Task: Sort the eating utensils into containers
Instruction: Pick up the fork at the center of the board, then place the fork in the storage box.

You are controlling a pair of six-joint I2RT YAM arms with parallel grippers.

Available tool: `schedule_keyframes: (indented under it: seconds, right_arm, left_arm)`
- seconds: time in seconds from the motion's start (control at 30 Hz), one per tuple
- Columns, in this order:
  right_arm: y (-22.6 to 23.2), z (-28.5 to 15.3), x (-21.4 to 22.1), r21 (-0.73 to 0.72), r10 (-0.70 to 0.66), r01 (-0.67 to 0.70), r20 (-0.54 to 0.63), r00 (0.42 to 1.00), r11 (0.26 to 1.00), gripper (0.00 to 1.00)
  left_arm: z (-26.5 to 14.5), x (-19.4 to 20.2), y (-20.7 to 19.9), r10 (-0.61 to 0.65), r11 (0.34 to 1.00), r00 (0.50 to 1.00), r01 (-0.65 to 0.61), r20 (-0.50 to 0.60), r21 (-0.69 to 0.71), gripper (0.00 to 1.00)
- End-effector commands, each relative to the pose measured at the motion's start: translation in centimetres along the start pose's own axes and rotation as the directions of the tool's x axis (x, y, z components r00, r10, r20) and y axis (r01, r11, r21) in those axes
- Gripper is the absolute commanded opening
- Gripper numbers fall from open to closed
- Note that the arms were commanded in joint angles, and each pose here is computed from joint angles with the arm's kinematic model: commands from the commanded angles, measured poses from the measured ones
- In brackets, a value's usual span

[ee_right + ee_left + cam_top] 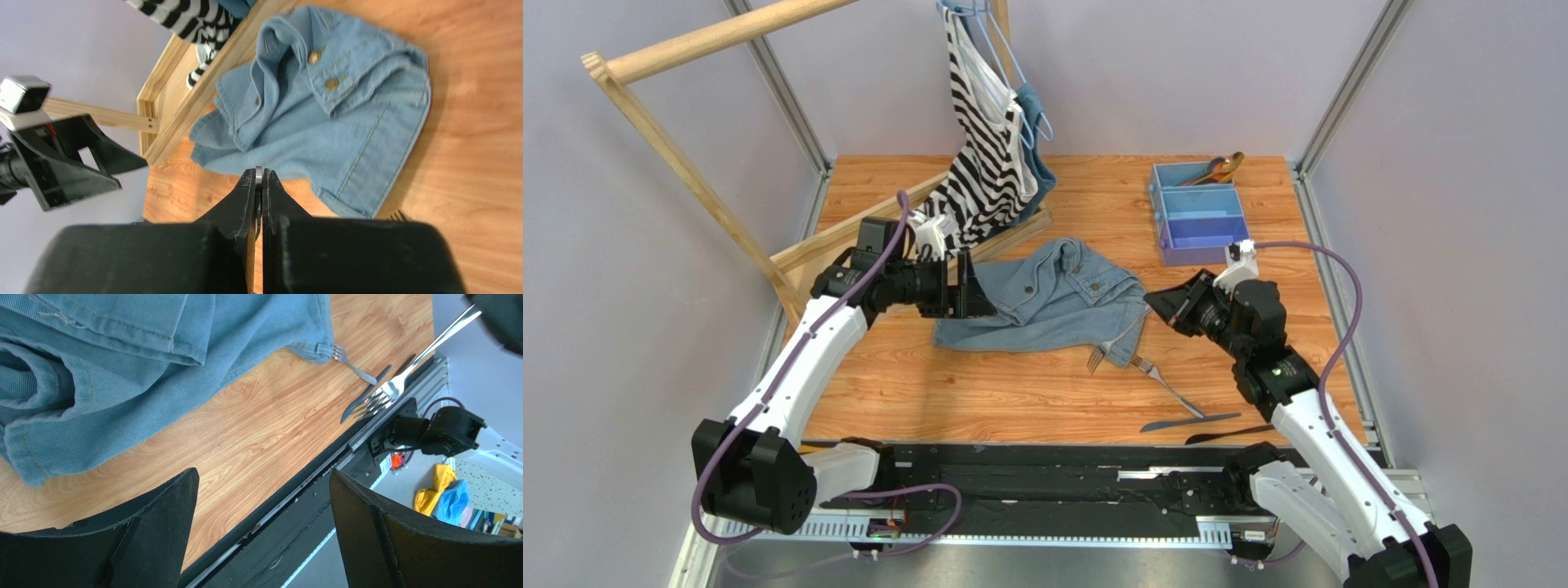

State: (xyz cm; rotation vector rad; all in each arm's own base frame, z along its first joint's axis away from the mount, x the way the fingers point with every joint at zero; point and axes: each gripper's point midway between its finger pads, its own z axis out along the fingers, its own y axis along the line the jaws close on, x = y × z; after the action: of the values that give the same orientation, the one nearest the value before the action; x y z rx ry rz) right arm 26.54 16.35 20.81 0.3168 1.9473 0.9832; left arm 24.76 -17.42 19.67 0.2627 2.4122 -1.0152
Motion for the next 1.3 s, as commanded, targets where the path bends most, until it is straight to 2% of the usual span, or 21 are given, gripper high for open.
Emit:
schedule_keyframes:
  seconds: [0.0, 0.17, 0.43, 0.5, 0.6, 0.87, 1.13, 1.27]
  right_arm:
    - [3.1, 0.0, -6.0, 0.012, -0.123, 0.122, 0.131, 0.984, 0.992, 0.00]
    - [5.1, 0.9, -11.3, 0.057, -0.199, 0.191, 0.188, 0.962, 0.980, 0.00]
    - [5.6, 2.1, -17.4, 0.114, -0.253, 0.230, 0.264, 0.931, 0.966, 0.00]
    - [4.7, 2.5, -19.4, 0.164, -0.279, 0.240, 0.291, 0.915, 0.957, 0.00]
    - [3.0, 3.1, -22.6, 0.252, -0.312, 0.235, 0.329, 0.891, 0.939, 0.00]
    - [-1.3, 7.2, -29.5, 0.291, -0.258, 0.153, 0.368, 0.893, 0.945, 0.00]
    - [-6.8, 10.9, -33.3, 0.338, -0.214, 0.082, 0.375, 0.902, 0.938, 0.00]
    - [-8.8, 12.8, -33.9, 0.319, -0.170, 0.052, 0.355, 0.919, 0.946, 0.00]
  left_arm:
    - [0.2, 0.2, 0.3, 0.047, 0.999, 0.999, -0.047, 0.019, 0.023, 0.86]
    - [-0.4, 0.6, -0.2, 0.039, 0.998, 0.999, -0.041, 0.038, 0.054, 0.86]
    - [-2.1, 0.3, 0.0, 0.084, 0.996, 0.989, -0.082, 0.123, -0.026, 0.86]
    - [-2.4, 0.2, -0.4, 0.092, 0.996, 0.986, -0.091, 0.141, -0.015, 0.86]
    - [-1.9, 0.9, -1.5, 0.083, 0.993, 0.990, -0.092, 0.111, 0.077, 0.86]
    - [-2.1, 1.0, -2.0, 0.080, 0.989, 0.991, -0.092, 0.107, 0.112, 0.86]
    - [-1.8, 1.1, -2.6, 0.071, 0.980, 0.994, -0.085, 0.087, 0.179, 0.84]
    - [-1.7, 1.4, -2.8, 0.063, 0.976, 0.995, -0.078, 0.078, 0.202, 0.83]
